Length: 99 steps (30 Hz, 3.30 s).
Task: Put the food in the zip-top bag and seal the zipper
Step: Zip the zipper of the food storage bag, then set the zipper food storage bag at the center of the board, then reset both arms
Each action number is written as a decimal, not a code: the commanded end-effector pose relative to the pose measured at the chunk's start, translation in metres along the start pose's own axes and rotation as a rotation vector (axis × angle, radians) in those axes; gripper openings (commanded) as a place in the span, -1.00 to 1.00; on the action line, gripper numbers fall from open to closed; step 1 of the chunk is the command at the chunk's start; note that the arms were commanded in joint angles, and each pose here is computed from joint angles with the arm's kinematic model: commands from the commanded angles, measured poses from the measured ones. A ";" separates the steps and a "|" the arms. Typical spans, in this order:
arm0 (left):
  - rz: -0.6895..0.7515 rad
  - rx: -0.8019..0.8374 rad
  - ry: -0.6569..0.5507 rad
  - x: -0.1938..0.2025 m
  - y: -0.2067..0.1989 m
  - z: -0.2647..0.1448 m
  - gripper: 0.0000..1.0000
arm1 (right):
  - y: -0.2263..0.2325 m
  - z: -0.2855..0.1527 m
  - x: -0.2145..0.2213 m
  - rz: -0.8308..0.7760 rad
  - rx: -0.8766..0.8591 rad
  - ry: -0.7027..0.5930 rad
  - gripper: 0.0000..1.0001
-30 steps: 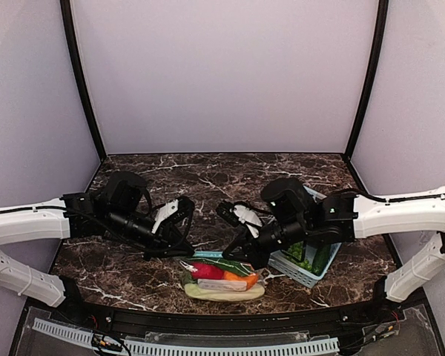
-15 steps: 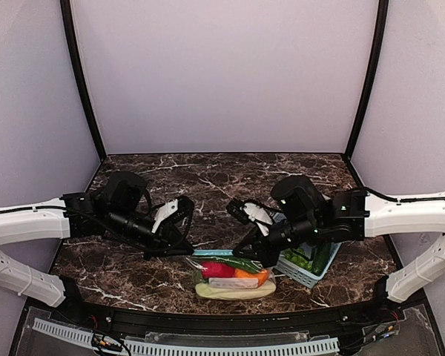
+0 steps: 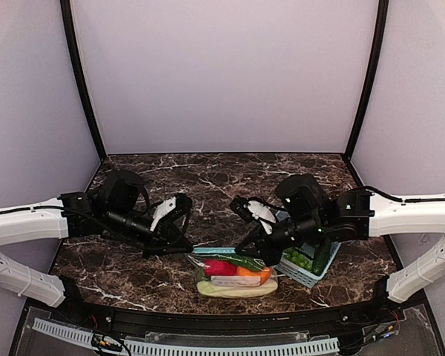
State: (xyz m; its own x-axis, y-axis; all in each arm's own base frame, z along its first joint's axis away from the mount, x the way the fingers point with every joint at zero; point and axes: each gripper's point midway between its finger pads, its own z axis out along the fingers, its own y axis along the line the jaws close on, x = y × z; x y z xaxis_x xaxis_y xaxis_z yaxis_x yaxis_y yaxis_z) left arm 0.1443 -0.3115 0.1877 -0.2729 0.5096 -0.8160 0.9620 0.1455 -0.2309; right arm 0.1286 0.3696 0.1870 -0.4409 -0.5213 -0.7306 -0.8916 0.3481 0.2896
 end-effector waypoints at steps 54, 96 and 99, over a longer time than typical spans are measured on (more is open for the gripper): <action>-0.744 -0.755 -0.290 0.023 0.146 -0.167 0.92 | -0.108 0.117 -0.072 0.398 0.239 -0.061 -0.50; -0.623 -1.183 -0.339 0.067 0.168 -0.278 0.97 | -0.253 -0.214 0.017 0.529 0.939 -0.442 0.97; -0.565 -1.220 -0.349 0.064 0.157 -0.286 0.97 | -0.240 -0.227 0.009 0.436 0.936 -0.531 0.97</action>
State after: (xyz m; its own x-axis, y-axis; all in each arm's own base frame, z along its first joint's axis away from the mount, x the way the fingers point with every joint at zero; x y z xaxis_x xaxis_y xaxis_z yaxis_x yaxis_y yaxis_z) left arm 0.2897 -0.0211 0.2430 -0.4721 -0.1476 -0.8691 0.0649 0.9774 -0.2013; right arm 0.3156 0.1123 0.2273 -0.5392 0.1292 -0.8322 -0.1146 0.9677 0.2244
